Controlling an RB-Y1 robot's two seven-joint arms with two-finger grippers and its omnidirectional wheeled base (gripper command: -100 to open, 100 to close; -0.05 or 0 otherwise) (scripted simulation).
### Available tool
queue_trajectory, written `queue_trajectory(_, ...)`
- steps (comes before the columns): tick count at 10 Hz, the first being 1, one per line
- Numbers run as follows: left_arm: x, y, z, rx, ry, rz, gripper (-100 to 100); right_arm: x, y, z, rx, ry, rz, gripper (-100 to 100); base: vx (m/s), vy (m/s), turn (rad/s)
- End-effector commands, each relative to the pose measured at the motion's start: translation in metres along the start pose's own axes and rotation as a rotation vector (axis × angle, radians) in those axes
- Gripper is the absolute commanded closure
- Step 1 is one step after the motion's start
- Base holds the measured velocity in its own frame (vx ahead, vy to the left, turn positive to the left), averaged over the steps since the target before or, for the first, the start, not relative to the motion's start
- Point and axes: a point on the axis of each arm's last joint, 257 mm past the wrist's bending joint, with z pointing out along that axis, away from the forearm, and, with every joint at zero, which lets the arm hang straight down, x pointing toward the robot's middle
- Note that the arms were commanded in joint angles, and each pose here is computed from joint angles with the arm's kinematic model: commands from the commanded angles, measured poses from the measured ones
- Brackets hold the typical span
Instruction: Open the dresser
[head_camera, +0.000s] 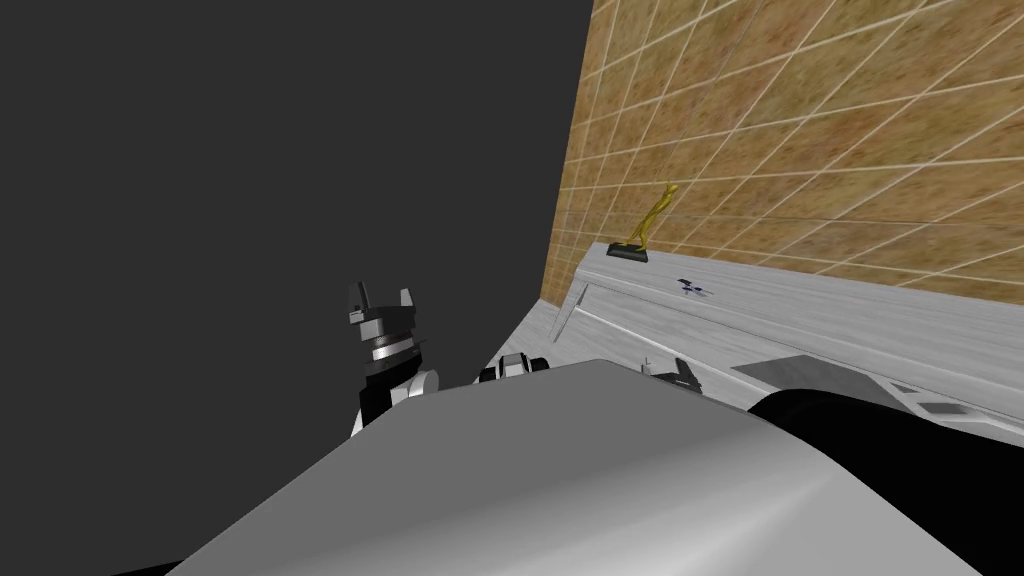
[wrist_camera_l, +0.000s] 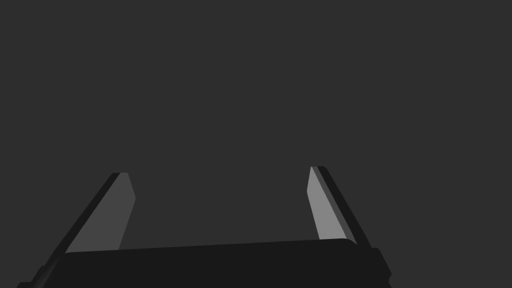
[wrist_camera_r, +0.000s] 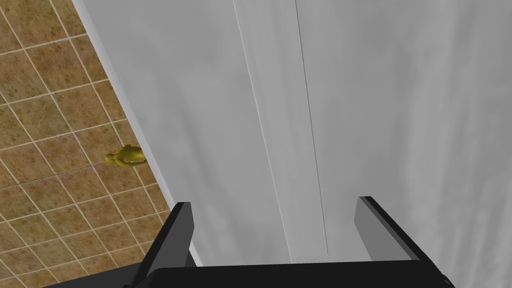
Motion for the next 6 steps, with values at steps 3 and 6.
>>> queue_trajectory(3, 0.002, 0.003, -0.002, -0.010, 0.002, -0.005, 0, -0.007, -0.005, 0.033, -0.024, -0.047, -0.004, -100, -0.008, 0.046, -0.090)
queue_trajectory(6, 0.003, 0.009, -0.005, -0.027, 0.004, -0.011, 0, -0.011, -0.013, 0.053, -0.033, -0.075, -0.005, -100, -0.014, 0.060, -0.101)
